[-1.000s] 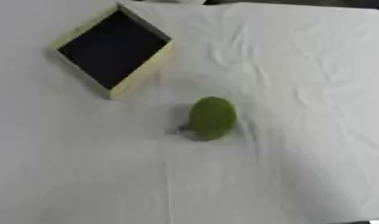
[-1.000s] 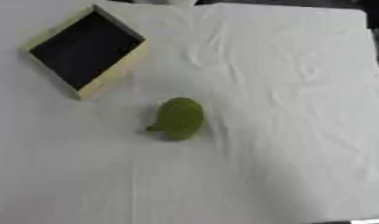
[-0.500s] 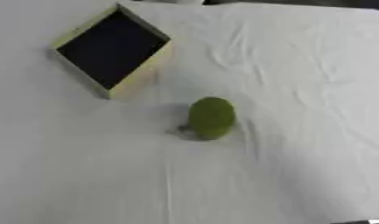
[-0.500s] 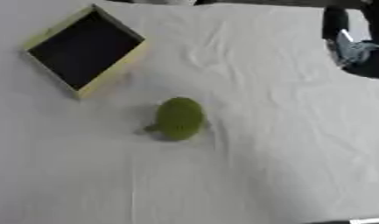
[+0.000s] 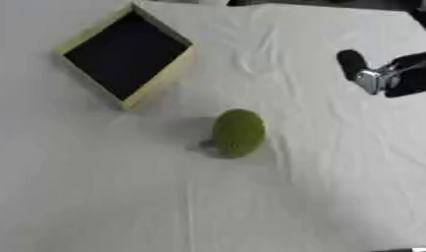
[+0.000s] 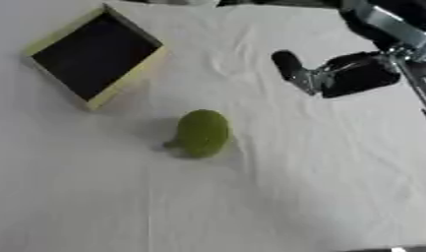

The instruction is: Pick up objects on the table and place them in the box.

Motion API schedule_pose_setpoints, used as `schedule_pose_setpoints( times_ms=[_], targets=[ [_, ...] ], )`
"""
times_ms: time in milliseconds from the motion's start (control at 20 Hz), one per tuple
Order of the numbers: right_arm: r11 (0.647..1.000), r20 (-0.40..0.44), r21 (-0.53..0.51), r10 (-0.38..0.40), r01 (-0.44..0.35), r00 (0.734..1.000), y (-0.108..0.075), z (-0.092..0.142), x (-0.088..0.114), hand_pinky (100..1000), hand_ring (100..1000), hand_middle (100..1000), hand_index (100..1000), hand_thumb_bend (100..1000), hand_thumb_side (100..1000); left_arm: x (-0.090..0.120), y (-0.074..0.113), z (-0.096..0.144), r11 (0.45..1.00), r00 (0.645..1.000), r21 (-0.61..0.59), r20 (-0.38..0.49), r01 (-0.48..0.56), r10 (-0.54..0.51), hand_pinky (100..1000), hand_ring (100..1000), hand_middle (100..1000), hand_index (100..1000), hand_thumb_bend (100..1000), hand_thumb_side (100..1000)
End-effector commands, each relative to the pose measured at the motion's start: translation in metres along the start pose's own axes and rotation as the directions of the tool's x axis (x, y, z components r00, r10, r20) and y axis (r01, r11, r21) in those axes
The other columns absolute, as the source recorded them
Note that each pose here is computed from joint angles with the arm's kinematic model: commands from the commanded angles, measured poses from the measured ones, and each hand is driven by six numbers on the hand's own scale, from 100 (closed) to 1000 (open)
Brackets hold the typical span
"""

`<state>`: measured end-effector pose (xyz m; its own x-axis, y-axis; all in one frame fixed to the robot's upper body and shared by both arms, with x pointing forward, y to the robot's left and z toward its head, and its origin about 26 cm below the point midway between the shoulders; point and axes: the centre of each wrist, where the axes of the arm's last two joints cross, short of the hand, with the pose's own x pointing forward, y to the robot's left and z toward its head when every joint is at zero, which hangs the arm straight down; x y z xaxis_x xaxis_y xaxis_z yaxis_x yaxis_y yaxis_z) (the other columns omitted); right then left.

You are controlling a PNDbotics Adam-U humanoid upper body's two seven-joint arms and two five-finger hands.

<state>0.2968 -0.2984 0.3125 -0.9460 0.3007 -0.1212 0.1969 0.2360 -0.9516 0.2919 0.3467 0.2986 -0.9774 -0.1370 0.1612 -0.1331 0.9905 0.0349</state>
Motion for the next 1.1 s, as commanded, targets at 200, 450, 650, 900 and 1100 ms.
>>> schedule_pose_setpoints(
  times_ms=[200, 450, 650, 900, 1100],
  targets=[
    [0.989, 0.045, 0.147, 0.03, -0.036, 0.999, -0.001, -0.02, 0.004, 890, 1000, 882, 954, 100, 102, 0.007, 0.0, -0.01, 0.999, 0.999, -0.033, 0.032, 0.004, -0.003, 590, 705, 599, 693, 100, 502],
    [0.973, 0.05, 0.23, -0.038, 0.025, 0.998, 0.011, -0.038, 0.001, 893, 1000, 876, 985, 100, 143, 0.006, -0.001, -0.009, 0.999, 1.0, -0.033, 0.03, -0.001, 0.002, 590, 705, 599, 693, 100, 503],
    [0.95, 0.04, 0.306, -0.071, 0.055, 0.997, 0.02, -0.049, -0.001, 895, 1000, 883, 991, 100, 173, 0.006, -0.001, -0.009, 0.999, 1.0, -0.034, 0.028, -0.004, 0.005, 590, 705, 599, 693, 100, 505],
    [0.91, 0.007, 0.41, -0.067, 0.058, 0.998, 0.033, -0.059, -0.005, 898, 1000, 876, 1000, 100, 100, 0.006, -0.003, -0.009, 0.999, 1.0, -0.036, 0.027, -0.01, 0.011, 590, 705, 599, 693, 100, 506],
    [0.879, -0.021, 0.467, -0.092, 0.091, 0.996, 0.041, -0.061, -0.01, 909, 1000, 876, 1000, 100, 100, 0.006, -0.003, -0.01, 0.999, 1.0, -0.039, 0.026, -0.012, 0.013, 590, 705, 599, 693, 100, 507]
  ],
)
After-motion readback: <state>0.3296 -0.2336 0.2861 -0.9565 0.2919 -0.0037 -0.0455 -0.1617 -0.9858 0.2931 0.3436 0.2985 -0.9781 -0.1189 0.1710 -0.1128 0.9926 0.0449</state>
